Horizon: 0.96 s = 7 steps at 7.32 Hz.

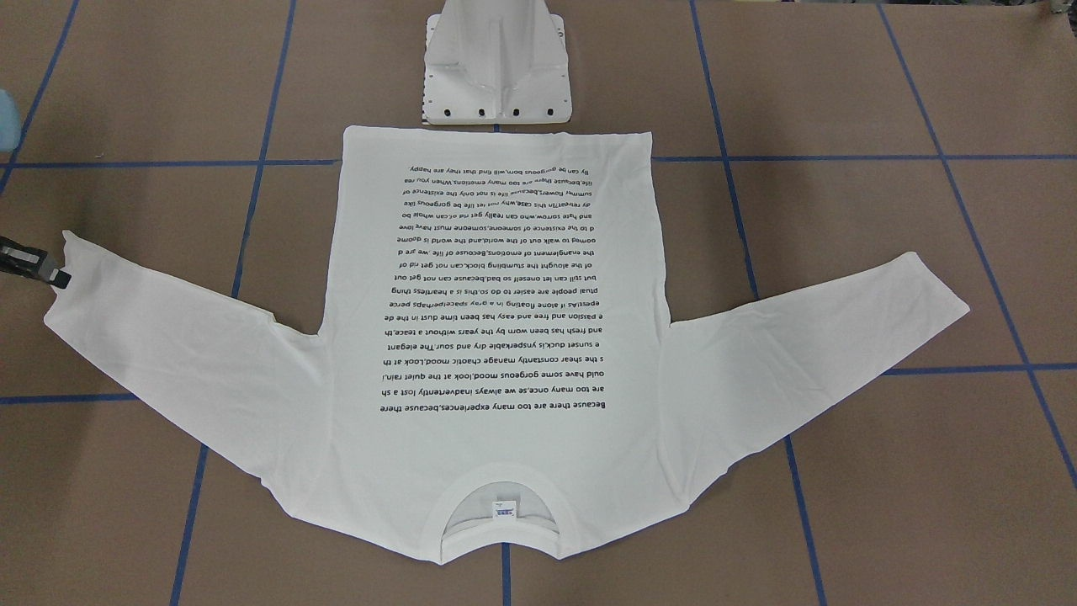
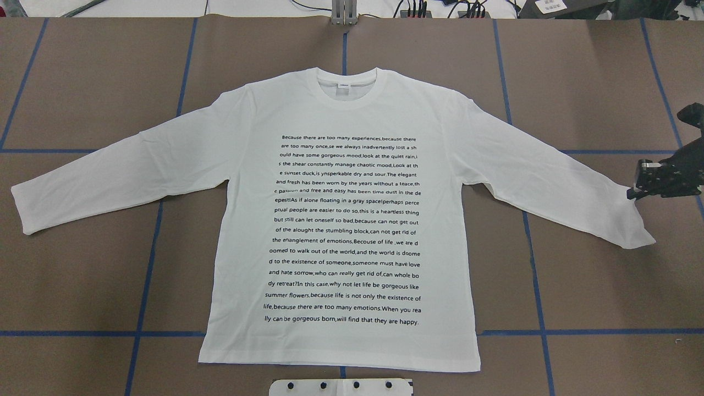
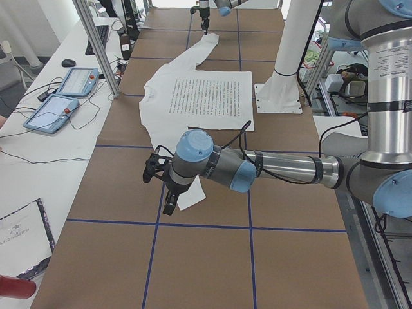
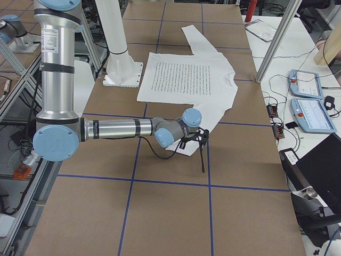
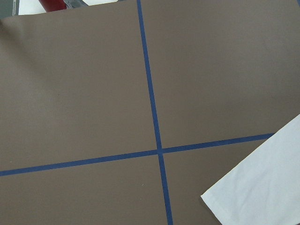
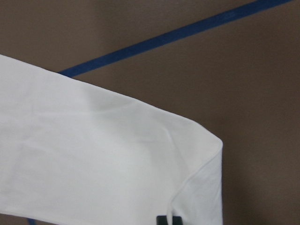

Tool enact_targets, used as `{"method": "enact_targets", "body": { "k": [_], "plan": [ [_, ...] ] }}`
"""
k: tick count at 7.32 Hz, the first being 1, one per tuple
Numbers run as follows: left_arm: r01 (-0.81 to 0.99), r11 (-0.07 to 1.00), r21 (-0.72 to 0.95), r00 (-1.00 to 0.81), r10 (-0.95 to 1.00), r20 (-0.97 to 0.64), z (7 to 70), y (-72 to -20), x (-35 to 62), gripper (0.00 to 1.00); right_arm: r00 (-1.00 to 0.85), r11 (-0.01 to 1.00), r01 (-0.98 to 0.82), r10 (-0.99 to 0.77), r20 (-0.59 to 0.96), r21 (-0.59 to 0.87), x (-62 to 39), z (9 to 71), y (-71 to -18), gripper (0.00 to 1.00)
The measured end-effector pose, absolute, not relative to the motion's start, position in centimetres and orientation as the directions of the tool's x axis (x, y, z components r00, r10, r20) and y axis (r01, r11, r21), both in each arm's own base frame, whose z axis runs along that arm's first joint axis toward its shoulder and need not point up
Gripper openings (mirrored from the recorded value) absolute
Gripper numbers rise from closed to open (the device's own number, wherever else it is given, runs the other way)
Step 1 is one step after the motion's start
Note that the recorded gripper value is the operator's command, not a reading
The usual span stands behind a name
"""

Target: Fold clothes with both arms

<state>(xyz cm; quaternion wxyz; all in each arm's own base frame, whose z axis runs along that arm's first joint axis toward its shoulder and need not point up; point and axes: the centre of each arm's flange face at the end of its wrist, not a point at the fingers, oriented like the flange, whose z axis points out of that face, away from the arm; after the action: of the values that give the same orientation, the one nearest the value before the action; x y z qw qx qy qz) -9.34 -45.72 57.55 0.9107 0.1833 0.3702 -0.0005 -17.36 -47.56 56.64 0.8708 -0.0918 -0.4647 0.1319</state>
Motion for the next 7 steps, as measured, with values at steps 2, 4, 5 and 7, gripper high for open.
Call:
{"method": "enact_targets", "body": {
  "k": [2,4,5,7],
  "plan": [
    [0.137,0.932,0.335,0.726,0.136,-0.674,57.5,-45.8,-9.3,1.00,0.462,0.915,-0.164,0.401,0.791,-0.368,-25.5,47.2,-50.9,0.00],
    [0.135,0.933,0.332,0.726,0.135,-0.674,57.7,-45.8,-9.3,1.00,0.397,0.861,-0.199,0.508,0.765,-0.468,-32.5,36.1,-56.1,0.00],
    [0.135,0.934,0.330,0.726,0.134,-0.675,57.9,-45.8,-9.3,1.00,0.370,0.836,-0.224,0.548,0.750,-0.501,-35.0,30.2,-58.8,0.00],
    [0.135,0.935,0.328,0.725,0.132,-0.676,58.0,-45.7,-9.3,1.00,0.307,0.810,-0.270,0.585,0.750,-0.521,-38.7,19.4,-62.6,0.00]
  ]
}}
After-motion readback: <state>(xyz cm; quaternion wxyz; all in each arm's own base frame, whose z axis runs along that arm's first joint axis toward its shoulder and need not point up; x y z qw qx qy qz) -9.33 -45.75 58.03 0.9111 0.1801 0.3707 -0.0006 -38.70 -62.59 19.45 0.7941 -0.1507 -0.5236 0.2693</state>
